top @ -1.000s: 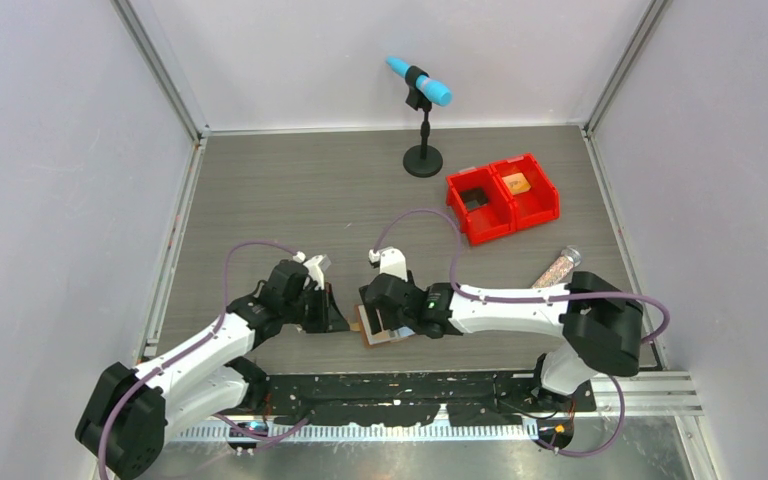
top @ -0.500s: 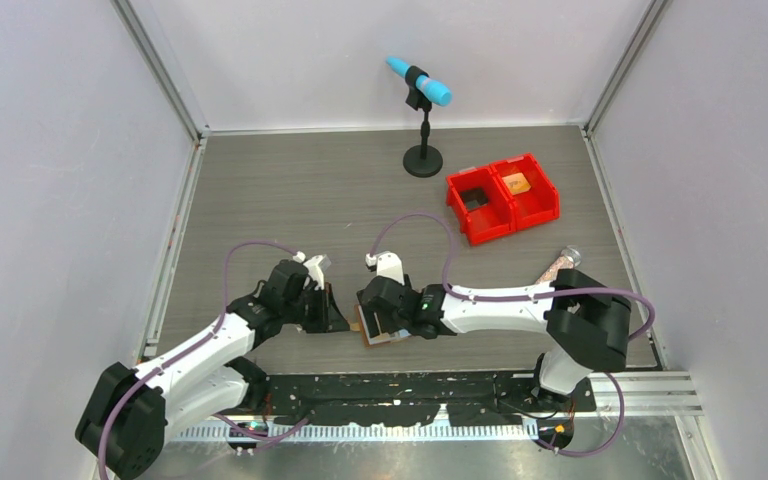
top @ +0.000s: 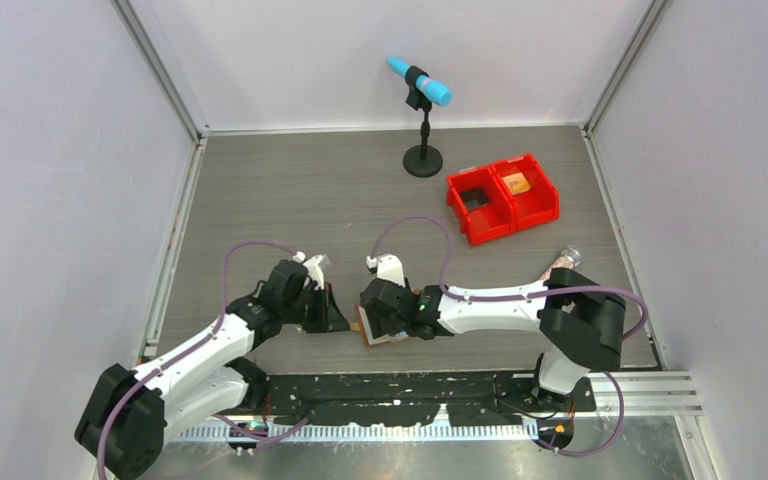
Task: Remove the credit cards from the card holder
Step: Remove the credit card from the card holder.
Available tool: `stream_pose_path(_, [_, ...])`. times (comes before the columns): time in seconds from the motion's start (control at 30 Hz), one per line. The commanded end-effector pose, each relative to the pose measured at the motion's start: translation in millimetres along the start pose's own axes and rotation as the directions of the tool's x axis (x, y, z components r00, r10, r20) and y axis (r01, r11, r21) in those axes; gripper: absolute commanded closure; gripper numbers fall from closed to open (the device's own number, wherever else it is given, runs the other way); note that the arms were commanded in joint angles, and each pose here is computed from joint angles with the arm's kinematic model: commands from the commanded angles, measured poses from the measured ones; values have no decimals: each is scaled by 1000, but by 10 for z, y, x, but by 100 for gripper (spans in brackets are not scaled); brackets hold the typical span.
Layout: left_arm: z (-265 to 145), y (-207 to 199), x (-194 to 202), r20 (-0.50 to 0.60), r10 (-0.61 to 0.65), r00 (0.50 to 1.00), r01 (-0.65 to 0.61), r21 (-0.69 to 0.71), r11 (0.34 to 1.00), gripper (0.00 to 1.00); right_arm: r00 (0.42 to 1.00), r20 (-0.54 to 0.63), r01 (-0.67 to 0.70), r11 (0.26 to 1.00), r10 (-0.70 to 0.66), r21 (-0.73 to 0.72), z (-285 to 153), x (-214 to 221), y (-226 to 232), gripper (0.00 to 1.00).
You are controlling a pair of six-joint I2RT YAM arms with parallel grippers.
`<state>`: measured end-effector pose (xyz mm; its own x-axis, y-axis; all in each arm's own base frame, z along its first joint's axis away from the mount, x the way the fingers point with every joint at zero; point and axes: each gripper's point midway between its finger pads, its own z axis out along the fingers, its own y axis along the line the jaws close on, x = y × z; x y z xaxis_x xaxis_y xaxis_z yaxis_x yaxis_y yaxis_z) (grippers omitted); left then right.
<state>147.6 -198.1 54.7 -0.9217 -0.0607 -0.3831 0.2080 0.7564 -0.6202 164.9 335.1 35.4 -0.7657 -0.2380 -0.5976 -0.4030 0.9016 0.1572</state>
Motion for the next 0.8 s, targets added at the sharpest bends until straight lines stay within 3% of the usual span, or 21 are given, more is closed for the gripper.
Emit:
stream_pose_path(0.0, [-6,-48,-48,22,23,1000,-23,21,1000,99,999,35,-10,999,8,39,-54,-102,-59,38])
stream_pose_path(0.27, [-10,-40,-44,23,23,999,-23,18,1000,99,999,45,-11,999,9,44,-115,-134,-86,41])
stream_pose_path(0.47, [-9,-34,-36,22,21,1000,-21,17,1000,99,998,54,-34,996,39,-81,-192,-186,148,36])
stream_pose_path(0.77, [-10,-42,-42,24,22,999,-22,20,1000,99,999,15,-41,995,43,-93,-81,-65,184,31])
